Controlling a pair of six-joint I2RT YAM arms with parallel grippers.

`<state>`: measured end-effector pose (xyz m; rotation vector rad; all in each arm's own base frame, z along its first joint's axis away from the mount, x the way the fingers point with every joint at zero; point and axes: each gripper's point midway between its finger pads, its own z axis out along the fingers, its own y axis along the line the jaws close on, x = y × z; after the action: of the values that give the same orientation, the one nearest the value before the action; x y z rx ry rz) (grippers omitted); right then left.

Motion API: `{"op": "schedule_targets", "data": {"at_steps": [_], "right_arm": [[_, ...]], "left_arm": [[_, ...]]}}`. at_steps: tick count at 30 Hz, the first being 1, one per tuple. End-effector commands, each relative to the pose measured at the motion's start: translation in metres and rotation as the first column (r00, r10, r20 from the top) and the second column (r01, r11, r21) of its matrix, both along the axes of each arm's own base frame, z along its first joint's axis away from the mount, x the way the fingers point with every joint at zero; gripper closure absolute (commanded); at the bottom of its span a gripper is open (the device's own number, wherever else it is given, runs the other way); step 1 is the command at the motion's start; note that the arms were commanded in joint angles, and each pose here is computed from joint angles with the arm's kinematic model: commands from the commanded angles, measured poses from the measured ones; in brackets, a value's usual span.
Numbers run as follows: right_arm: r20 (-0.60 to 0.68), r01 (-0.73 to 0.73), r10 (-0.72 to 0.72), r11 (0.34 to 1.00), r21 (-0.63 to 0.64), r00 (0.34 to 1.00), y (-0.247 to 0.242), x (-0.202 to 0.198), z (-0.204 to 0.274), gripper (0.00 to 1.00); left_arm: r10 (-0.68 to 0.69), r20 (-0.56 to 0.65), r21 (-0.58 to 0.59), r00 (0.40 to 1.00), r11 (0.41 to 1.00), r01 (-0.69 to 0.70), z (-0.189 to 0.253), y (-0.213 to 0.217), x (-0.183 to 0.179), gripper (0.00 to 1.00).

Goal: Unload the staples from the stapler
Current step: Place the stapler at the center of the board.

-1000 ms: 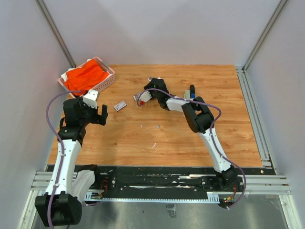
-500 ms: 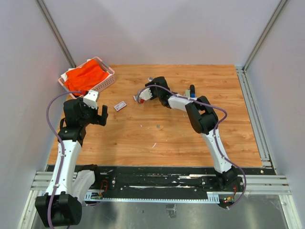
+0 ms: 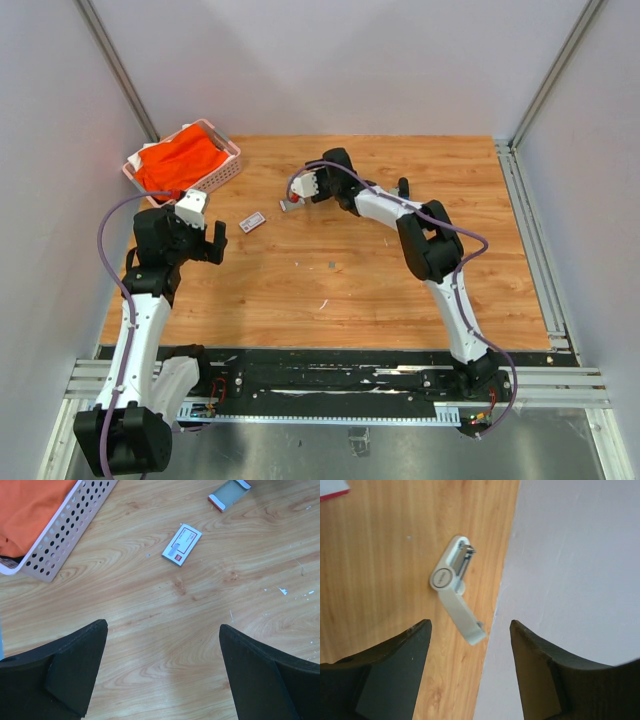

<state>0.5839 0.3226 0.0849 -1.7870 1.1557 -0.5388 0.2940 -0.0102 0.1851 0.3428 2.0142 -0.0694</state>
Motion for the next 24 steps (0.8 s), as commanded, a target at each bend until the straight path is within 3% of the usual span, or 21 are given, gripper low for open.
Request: {"op": "schedule_targets", "data": {"at_steps": [1,9,15,24], "right_arm": [[-0.005,0.03,-0.029,0.992,0.119,1.0,-0.002,0.002,0.06,0.34],[-0.083,0.097,-0.079,0.966,0.241,0.993,-0.004,0.003,0.087,0.31],[-0.206,0.262,-0.19,0.87,0.419,0.96,-0.006,0.002,0.111,0.3],[-0.346,0.424,-0.287,0.796,0.433,0.893,-0.013,0.0,0.07,0.26]], "left_arm": [[-0.013,0.044,0.012,0.999,1.0,0.013,0.007,0.0,0.003,0.02],[-0.018,0.043,0.009,0.999,1.0,0.017,0.007,0.0,0.003,0.02],[-0.018,0.047,0.01,0.999,1.0,0.017,0.007,0.0,0.003,0.02],[-0.021,0.043,0.006,0.999,1.0,0.021,0.007,-0.001,0.003,0.02]]}}
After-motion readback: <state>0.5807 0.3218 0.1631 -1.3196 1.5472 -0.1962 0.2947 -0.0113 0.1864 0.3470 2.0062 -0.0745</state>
